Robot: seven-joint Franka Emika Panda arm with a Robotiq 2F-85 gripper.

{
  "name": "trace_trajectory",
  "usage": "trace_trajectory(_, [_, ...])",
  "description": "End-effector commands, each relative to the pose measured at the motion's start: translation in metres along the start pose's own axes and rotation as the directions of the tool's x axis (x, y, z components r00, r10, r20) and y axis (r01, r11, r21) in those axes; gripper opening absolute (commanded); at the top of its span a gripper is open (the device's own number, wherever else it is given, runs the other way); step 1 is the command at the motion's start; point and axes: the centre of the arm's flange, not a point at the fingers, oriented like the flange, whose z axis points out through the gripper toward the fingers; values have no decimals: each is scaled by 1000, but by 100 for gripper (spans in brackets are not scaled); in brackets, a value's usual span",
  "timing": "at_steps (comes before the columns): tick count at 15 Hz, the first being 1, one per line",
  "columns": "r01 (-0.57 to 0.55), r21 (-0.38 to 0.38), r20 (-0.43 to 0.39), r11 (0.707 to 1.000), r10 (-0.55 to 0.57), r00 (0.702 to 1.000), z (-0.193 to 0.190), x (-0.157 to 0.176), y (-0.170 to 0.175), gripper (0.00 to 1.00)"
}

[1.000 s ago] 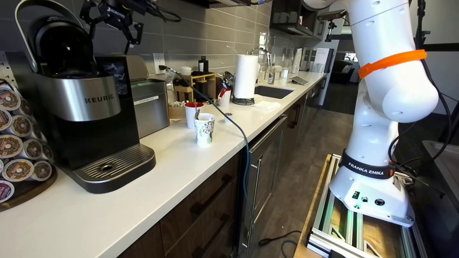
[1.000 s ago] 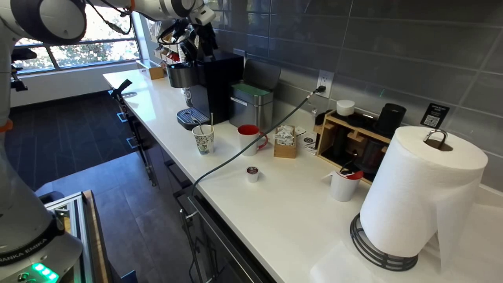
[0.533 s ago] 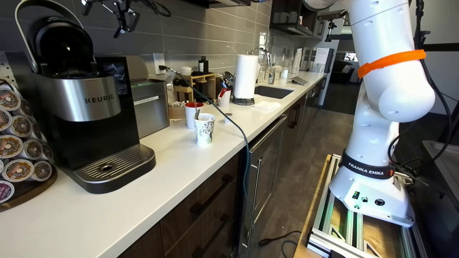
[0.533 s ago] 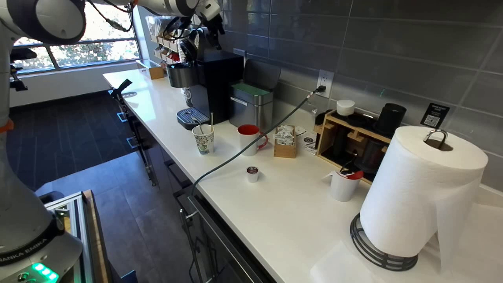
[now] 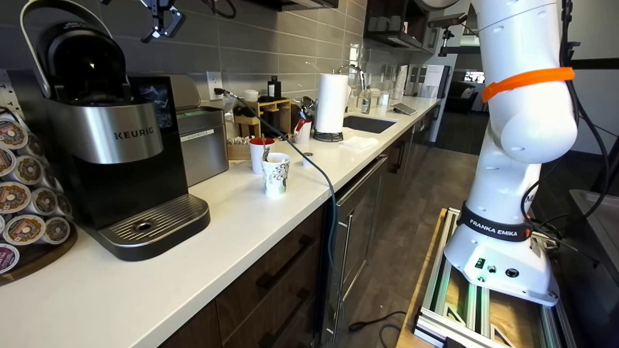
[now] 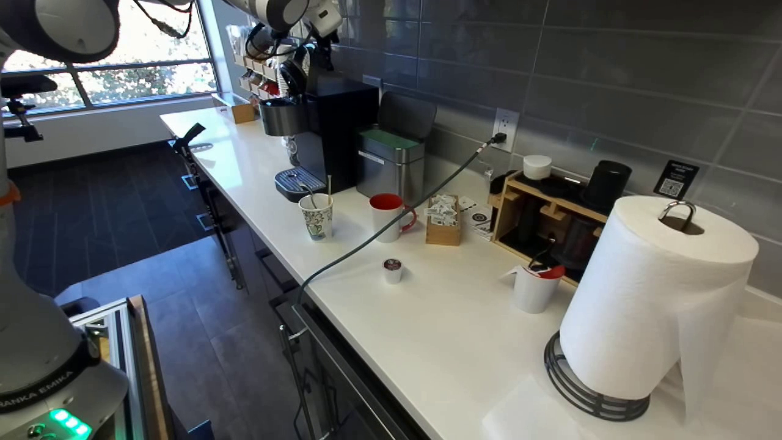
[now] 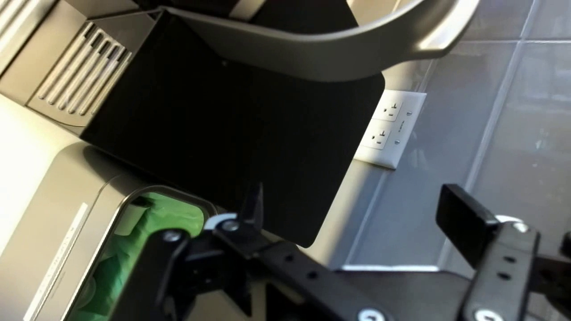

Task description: Close the lid of the coffee maker

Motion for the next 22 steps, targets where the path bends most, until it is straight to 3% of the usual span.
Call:
trace_trajectory(1, [34,50,-23,998,-32,999,-13,-12,33,100])
trace_trajectory(3, [72,45,-82,996,-69,994,-13,-18,37,100])
trace_trajectory(4, [44,55,-46,998,-41,998,-1,-5,14,100])
trace_trajectory(8, [49,55,-63,997,-46,997,-1,-5,14,100])
trace_trajectory(11, [-70,195,-27,978,76,997,6,-10,20,100])
trace_trajectory(16, [-205,376,3,903,220,975,24,-11,33,100])
trace_trajectory(19, [-222,424,12,878,239,971,35,-6,42,100])
trace_trajectory(22, [-227,399,63,889,220,973,46,-7,48,100])
